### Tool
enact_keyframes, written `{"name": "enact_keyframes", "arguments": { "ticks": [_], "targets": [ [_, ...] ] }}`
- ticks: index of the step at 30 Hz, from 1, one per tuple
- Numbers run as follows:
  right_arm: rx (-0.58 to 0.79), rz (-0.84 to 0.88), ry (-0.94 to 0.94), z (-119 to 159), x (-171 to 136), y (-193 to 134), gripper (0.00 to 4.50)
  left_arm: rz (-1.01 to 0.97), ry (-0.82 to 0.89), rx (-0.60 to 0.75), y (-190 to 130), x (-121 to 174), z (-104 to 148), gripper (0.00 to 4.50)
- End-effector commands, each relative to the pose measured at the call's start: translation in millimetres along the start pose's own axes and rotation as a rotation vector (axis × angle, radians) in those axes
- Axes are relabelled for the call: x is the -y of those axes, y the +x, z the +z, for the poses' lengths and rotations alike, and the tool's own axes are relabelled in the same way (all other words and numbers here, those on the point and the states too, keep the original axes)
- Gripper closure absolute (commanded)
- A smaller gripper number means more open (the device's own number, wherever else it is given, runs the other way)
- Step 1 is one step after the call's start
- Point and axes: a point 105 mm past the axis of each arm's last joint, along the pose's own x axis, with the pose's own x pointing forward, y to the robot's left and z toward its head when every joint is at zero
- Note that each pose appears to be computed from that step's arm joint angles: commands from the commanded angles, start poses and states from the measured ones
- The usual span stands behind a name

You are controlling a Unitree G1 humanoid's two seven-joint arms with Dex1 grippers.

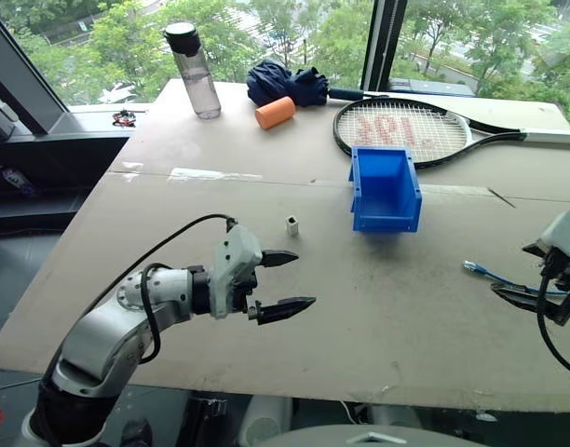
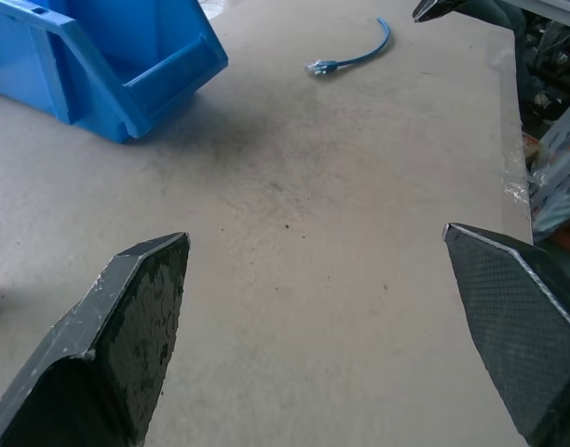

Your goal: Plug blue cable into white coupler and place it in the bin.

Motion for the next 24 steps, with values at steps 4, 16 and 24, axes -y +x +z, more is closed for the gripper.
{"name": "enact_keyframes", "arguments": {
  "ticks": [4,16,24],
  "targets": [
    [-0.09,0.1,0.062,-13,8,37,0.0,-0.062,0.106,0.035,9,15,24,0.07],
    [-0.163,0.129,-0.019,-12,38,86,0.26,-0.056,0.141,0.018,7,9,26,0.02],
    [-0.181,0.159,-0.087,-11,35,87,3.59,-0.091,0.129,0.055,5,13,24,0.0]
  ]
}}
